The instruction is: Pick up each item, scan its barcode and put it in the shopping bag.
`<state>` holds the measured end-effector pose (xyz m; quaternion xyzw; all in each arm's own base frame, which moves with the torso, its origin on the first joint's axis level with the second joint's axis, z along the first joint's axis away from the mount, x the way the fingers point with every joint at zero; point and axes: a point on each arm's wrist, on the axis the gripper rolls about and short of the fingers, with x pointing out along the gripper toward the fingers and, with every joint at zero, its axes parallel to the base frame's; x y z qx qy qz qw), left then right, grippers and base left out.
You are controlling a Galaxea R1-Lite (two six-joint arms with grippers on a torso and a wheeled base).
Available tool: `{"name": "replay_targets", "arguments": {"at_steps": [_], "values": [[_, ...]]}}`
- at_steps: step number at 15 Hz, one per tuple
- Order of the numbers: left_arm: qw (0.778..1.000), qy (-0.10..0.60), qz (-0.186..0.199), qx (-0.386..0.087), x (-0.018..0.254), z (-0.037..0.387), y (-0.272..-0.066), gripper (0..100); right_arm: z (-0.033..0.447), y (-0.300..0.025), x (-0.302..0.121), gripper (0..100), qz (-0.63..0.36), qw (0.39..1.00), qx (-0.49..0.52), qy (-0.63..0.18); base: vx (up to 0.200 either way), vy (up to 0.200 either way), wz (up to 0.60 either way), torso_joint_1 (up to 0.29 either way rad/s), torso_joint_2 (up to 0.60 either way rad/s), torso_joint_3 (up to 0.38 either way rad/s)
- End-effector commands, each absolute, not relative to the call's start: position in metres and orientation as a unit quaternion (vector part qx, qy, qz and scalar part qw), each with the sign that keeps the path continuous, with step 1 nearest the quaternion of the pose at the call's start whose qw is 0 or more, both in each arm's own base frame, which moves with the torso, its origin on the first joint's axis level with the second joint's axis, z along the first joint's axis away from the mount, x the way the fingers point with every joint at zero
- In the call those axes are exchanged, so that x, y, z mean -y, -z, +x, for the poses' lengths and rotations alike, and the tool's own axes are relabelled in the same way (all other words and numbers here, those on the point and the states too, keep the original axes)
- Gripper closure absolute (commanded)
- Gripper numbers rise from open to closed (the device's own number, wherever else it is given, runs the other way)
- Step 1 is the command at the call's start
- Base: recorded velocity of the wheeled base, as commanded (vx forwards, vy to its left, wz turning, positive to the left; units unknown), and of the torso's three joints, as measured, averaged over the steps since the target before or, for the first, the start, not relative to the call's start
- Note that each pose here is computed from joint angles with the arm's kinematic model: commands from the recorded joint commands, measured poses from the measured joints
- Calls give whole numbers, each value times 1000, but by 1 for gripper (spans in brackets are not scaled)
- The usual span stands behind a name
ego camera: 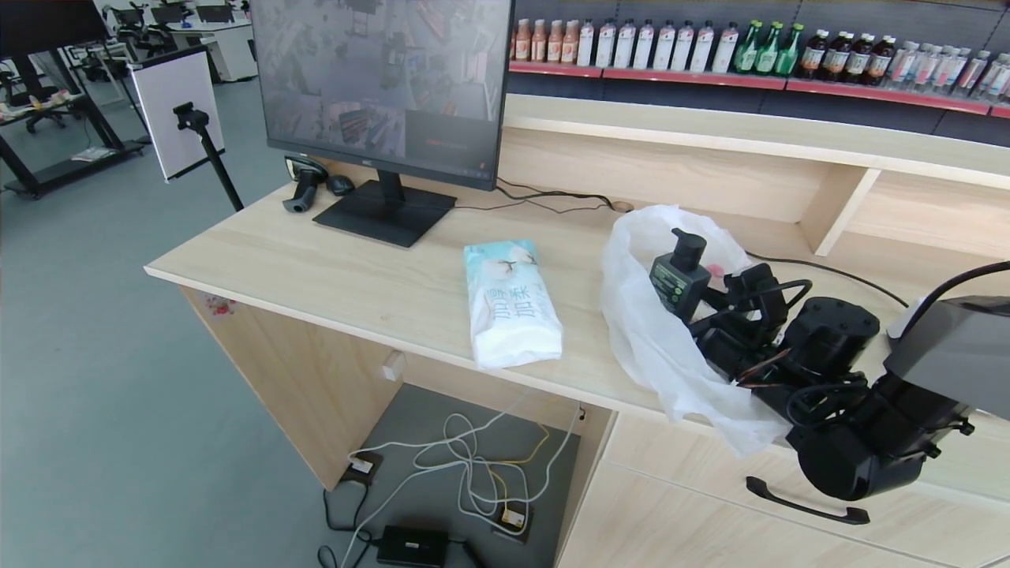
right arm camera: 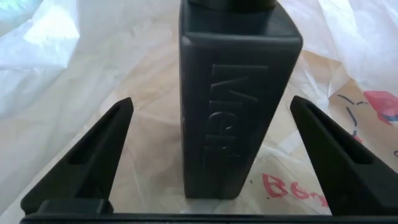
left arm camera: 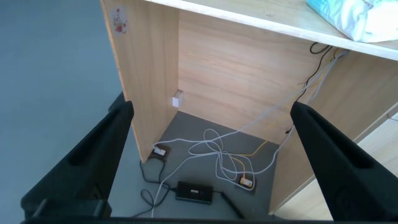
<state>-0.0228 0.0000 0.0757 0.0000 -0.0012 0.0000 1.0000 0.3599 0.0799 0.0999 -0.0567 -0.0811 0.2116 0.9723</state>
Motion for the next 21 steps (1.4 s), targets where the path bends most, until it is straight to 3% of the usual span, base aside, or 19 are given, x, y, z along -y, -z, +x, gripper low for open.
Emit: {"name": "replay_targets", "arguments": {"at_steps": [1, 12, 21], "values": [[1000, 0, 0, 2, 0, -23, -76, 0, 357, -109, -76, 0, -57, 972, 94, -207, 0, 0, 0, 0, 0, 0], [1000, 0, 0, 2, 0, -23, -76, 0, 306, -164, -60, 0, -60, 968, 147, -193, 0, 0, 0, 0, 0, 0], [1000, 0, 0, 2, 0, -23, -76, 0, 273, -209, -19, 0, -73, 966, 213, -127, 0, 0, 0, 0, 0, 0]]}}
